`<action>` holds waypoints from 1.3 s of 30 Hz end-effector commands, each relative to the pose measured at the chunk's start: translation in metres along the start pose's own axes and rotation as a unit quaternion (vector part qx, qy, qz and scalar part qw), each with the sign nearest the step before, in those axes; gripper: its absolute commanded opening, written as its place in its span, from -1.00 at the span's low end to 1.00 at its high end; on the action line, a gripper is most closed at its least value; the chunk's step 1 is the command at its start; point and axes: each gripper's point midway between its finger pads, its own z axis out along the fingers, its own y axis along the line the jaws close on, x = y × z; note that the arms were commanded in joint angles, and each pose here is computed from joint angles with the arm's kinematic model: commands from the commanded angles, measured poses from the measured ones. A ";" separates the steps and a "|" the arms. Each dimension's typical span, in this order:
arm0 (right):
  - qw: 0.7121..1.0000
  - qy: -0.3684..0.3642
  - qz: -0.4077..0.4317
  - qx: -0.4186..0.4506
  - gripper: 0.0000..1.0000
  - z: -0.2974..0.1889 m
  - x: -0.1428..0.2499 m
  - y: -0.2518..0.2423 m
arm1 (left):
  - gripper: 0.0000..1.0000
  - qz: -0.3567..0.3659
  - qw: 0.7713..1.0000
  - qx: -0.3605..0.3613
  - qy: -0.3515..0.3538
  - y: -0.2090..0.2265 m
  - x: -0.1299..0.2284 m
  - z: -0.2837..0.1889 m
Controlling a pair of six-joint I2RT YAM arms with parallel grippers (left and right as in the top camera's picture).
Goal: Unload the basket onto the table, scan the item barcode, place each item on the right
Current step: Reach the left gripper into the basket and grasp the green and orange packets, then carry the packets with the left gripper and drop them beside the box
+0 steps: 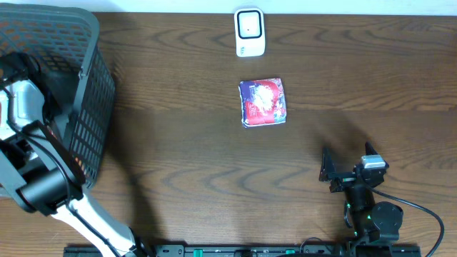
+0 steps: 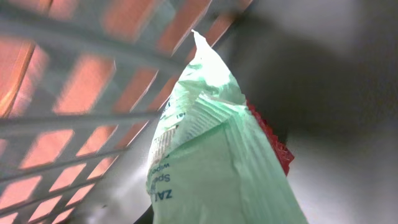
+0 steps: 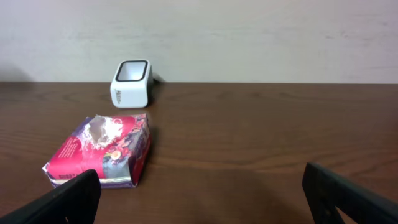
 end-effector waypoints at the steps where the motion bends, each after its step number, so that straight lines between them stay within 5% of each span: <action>1: 1.000 -0.001 0.004 0.007 0.99 0.000 0.000 -0.004 | -0.85 -0.038 0.988 0.100 -0.116 -0.012 -0.050 -0.080; 11: 1.000 -0.001 0.004 0.007 0.99 0.000 0.000 -0.004 | -0.86 -0.107 0.896 0.261 -0.343 -0.004 -0.089 -0.285; 22: 1.000 -0.001 0.004 0.007 0.99 0.000 0.000 -0.004 | -0.85 -0.086 0.797 0.365 -0.474 0.013 -0.036 -0.448; 30: 1.000 -0.001 0.004 0.007 0.99 0.000 0.000 -0.004 | -0.86 0.031 0.722 0.510 -0.466 -0.045 0.016 -0.512; 39: 1.000 -0.001 0.004 0.007 0.98 0.000 0.000 -0.004 | -0.86 0.114 0.718 0.588 -0.355 -0.156 0.050 -0.504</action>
